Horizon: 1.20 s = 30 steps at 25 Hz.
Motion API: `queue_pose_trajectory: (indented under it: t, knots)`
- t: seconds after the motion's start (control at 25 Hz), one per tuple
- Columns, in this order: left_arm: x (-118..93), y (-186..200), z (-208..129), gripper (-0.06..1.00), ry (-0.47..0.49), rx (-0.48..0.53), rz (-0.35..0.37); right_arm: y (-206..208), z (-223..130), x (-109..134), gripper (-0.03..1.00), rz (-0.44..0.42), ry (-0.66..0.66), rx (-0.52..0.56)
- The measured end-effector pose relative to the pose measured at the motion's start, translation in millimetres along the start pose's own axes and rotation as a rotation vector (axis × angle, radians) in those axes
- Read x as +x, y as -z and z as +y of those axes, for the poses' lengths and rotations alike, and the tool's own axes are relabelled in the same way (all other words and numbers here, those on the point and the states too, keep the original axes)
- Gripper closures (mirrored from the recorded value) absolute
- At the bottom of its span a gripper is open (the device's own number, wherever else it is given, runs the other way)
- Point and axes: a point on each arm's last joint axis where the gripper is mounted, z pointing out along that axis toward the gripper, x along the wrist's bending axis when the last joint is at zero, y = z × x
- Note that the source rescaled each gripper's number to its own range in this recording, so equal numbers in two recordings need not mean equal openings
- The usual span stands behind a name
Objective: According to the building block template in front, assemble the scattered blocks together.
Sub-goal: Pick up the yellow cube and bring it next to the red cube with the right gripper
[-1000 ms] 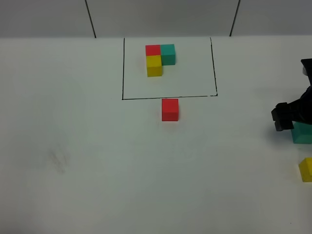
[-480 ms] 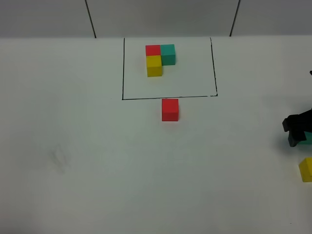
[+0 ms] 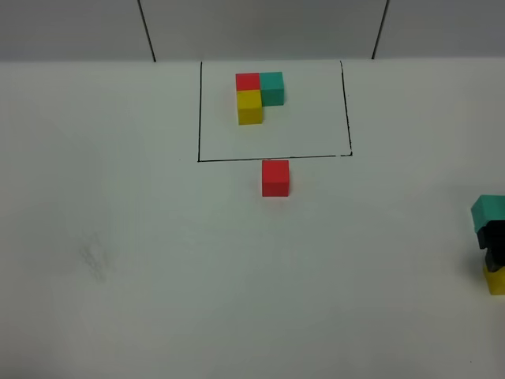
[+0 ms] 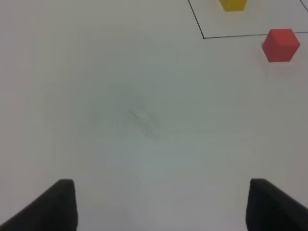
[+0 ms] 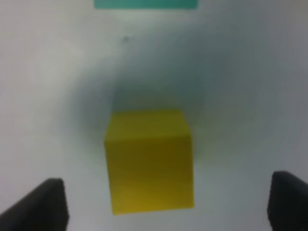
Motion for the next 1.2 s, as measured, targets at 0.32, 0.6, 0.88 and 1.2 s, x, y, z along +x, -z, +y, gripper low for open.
queue_pose_trajectory:
  t: [0.32,0.6,0.88,1.2]
  knots:
    - [0,0,0,0.24,0.0,0.0,0.0,-11,-10,3,0.25,0.03,-0.029,-0.031]
    - [0,0,0,0.24,0.0,0.0,0.0,-18,-17,3,0.25,0.032,-0.03,-0.031]
    - [0,0,0,0.24,0.0,0.0,0.0,-30,-15,4,0.29,0.032,-0.024,-0.014]
    - [0,0,0,0.25,0.0,0.0,0.0,-32,-13,4,0.95,0.034,-0.026,-0.024]
